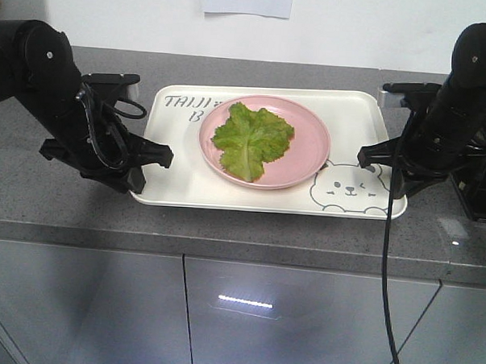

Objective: Transfer vegetables to tray and serve
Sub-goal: 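Keep gripping the tray edges as the base approaches the grey counter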

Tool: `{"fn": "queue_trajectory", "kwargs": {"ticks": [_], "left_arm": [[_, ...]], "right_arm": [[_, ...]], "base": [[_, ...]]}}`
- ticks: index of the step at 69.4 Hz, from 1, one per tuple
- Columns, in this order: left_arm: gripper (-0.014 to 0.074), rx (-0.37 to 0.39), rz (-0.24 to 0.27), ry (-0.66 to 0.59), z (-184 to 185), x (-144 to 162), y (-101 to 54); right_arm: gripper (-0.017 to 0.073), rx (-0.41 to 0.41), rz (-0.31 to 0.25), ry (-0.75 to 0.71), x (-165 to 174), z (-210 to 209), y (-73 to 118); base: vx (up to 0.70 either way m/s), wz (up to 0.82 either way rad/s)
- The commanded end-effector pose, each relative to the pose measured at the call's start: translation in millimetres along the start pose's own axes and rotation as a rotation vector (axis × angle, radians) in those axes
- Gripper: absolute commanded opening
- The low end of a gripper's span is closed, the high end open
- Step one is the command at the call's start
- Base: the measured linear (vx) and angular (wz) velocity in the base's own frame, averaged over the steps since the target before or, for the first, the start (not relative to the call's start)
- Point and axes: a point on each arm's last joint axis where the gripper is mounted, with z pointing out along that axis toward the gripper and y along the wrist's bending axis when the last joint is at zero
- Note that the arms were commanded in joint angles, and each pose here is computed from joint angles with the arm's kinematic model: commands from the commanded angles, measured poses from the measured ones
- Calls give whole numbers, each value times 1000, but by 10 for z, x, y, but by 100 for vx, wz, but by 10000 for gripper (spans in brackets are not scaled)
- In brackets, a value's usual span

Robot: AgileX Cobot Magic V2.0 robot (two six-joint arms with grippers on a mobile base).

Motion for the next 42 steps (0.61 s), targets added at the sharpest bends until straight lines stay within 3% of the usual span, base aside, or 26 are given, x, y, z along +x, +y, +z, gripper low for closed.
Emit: {"fn": "queue_trajectory", "kwargs": {"ticks": [1,42], "left_arm": [[-8,141,6,-143,-306,-50,-253],[-8,141,6,-143,-306,-50,-253]], "right_arm": [[-8,-93,-35,-92,14,-299,164],[-8,-93,-35,-92,14,-299,164]], "base": [[3,-2],[4,-1]]}}
